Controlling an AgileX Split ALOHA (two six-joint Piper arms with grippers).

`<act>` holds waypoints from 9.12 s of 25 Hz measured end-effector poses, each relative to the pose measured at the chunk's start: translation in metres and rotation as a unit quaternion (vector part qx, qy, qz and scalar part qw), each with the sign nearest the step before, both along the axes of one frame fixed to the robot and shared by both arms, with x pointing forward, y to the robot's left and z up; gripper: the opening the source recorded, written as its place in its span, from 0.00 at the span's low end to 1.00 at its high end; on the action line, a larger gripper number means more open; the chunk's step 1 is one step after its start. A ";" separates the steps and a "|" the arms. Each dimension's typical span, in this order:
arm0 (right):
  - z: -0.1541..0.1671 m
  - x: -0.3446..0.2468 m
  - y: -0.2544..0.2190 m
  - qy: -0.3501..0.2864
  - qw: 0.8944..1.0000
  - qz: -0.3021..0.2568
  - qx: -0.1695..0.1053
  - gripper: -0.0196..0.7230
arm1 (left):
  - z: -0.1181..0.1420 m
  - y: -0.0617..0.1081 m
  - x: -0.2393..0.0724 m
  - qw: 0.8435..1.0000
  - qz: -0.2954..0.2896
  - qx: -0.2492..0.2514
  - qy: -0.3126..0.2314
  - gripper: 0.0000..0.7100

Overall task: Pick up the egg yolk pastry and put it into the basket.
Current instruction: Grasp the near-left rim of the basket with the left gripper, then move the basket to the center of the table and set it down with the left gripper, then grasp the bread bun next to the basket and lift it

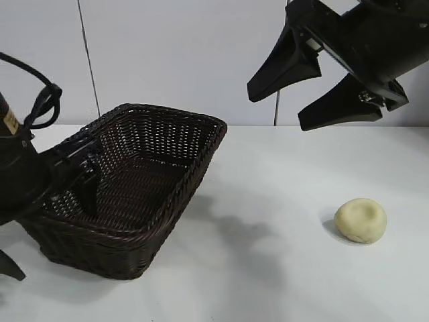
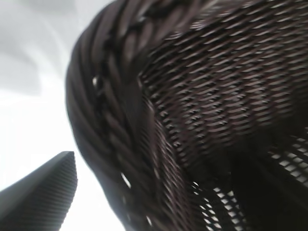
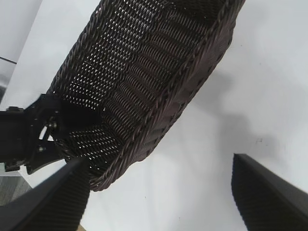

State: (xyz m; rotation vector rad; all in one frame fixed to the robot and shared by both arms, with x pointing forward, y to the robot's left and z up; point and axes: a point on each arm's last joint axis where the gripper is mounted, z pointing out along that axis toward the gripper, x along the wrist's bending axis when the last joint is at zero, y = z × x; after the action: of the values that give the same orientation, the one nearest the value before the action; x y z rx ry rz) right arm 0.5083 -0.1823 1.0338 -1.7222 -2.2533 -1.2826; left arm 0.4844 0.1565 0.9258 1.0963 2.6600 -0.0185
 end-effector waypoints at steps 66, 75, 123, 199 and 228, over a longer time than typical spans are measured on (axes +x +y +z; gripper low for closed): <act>0.000 -0.001 0.000 0.002 1.000 0.003 -0.001 0.81 | 0.047 0.027 0.100 0.912 -0.410 -0.020 -0.011 0.14; 0.000 -0.001 0.000 0.001 1.000 0.005 -0.003 0.81 | 0.022 0.025 0.105 0.915 -0.403 -0.024 0.007 0.14; -0.001 -0.001 0.000 0.000 1.000 0.006 -0.005 0.81 | 0.104 0.150 0.121 0.933 -0.347 0.095 -0.002 0.80; -0.002 -0.003 0.000 0.012 1.000 0.017 -0.008 0.81 | 0.123 0.140 -0.254 0.820 -0.317 0.253 -0.403 0.80; -0.002 0.030 -0.101 0.112 0.978 -0.149 -0.093 0.81 | 0.123 0.141 -0.255 0.811 -0.340 0.241 -0.409 0.80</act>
State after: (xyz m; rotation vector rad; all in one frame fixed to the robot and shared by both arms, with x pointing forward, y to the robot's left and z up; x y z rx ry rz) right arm 0.5387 -0.2837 1.0316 -2.2131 -2.1039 -0.8766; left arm 0.2297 0.2971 1.0484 1.6604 1.4306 0.8287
